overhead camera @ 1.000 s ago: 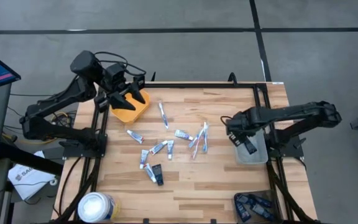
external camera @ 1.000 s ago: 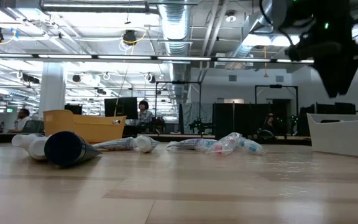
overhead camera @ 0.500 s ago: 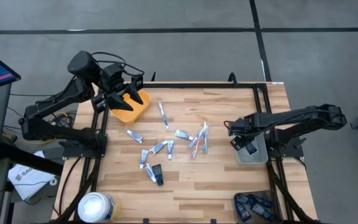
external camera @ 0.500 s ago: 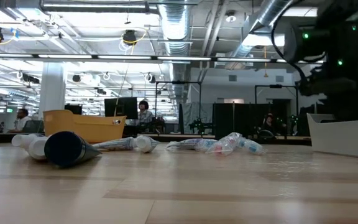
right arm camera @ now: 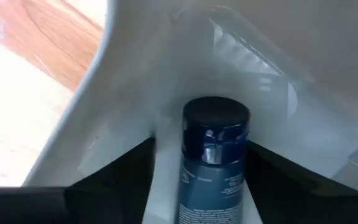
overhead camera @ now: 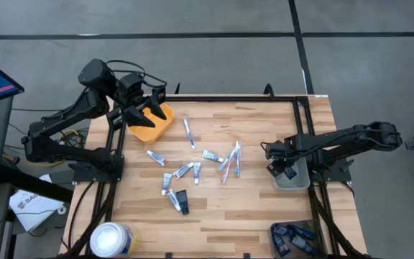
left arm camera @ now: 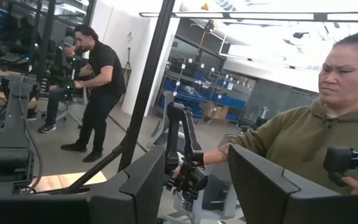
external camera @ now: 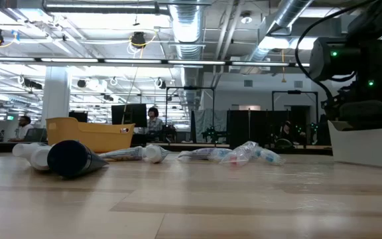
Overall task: Pick & Place Travel size toiletries
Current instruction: Put the blue shave cream into the black bin
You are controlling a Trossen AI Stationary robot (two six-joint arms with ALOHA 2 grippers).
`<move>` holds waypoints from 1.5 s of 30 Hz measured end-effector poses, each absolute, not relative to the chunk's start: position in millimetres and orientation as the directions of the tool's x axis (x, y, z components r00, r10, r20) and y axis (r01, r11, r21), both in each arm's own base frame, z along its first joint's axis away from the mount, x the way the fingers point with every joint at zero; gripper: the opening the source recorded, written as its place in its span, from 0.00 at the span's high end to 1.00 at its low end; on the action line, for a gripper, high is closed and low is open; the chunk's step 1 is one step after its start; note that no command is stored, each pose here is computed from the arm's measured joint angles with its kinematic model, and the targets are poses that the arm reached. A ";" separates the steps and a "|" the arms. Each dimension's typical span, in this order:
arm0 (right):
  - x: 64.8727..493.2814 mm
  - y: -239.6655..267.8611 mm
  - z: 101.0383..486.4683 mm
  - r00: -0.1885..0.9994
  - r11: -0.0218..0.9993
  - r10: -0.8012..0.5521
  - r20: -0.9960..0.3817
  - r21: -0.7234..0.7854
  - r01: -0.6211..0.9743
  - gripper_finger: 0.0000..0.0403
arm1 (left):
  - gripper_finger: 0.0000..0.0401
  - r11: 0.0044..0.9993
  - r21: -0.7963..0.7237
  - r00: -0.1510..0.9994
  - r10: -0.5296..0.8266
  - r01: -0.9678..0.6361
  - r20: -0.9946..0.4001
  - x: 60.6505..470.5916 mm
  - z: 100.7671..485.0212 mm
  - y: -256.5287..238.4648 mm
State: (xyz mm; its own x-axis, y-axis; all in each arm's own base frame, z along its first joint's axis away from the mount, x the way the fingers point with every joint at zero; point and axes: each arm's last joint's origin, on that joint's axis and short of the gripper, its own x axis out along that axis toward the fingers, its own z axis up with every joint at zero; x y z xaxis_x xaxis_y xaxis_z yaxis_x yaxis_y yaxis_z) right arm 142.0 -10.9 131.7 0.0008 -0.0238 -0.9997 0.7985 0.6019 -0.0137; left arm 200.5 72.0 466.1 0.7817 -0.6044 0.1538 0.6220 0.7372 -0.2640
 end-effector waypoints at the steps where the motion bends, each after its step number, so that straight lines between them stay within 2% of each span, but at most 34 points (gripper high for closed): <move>1: 141.7 -11.3 131.7 -0.002 0.603 -0.023 -1.000 -0.015 0.798 0.47 | 0.57 0.738 -0.264 0.782 -0.604 0.621 0.154 200.5 466.1 72.0; 8: 140.4 -11.3 131.5 -0.010 0.613 -0.015 -1.000 -0.017 0.790 0.70 | 0.57 0.738 -0.264 0.782 -0.604 0.621 0.154 200.5 466.1 72.0; 12: 142.5 -11.2 135.2 -0.011 0.629 -0.004 -1.000 -0.011 0.777 0.78 | 0.57 0.738 -0.263 0.782 -0.604 0.621 0.154 200.5 466.1 72.0; 21: 153.0 -12.5 161.0 -0.016 0.692 0.004 -1.000 -0.008 0.721 0.80 | 0.57 0.738 -0.263 0.782 -0.604 0.622 0.154 200.5 466.1 72.0; 25: 156.1 -12.1 182.7 0.029 0.706 -0.001 -1.000 0.020 0.708 0.80 | 0.57 0.738 -0.263 0.782 -0.604 0.622 0.154 200.5 466.1 72.0; 28: 158.6 -9.5 208.4 0.121 0.721 -0.009 -0.993 0.078 0.689 0.80 | 0.57 0.738 -0.263 0.782 -0.604 0.622 0.154 200.5 466.1 72.0; 33: 160.0 2.9 259.0 0.346 0.725 0.009 -0.938 0.245 0.644 0.81 | 0.57 0.737 -0.263 0.781 -0.605 0.623 0.154 200.4 466.1 72.0; 36: 161.1 17.4 284.4 0.475 0.733 0.059 -0.878 0.361 0.576 0.81 | 0.57 0.737 -0.262 0.780 -0.606 0.623 0.154 200.4 466.1 72.0; 40: 164.0 46.4 301.3 0.567 0.738 0.187 -0.802 0.496 0.457 0.81 | 0.57 0.736 -0.264 0.780 -0.607 0.624 0.153 200.4 466.1 71.9; 45: 165.6 101.6 301.5 0.536 0.688 0.415 -0.735 0.639 0.344 0.81 | 0.57 0.724 -0.290 0.778 -0.610 0.625 0.152 200.4 466.0 71.8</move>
State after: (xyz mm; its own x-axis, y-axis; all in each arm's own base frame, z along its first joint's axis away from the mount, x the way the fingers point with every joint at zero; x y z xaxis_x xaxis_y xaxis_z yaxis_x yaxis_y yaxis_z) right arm 165.6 101.6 301.5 0.5356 0.4153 -0.7353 0.3445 0.6876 0.6392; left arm 200.4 71.8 466.0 0.7776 -0.6102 0.1519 0.6252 0.7245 -0.2903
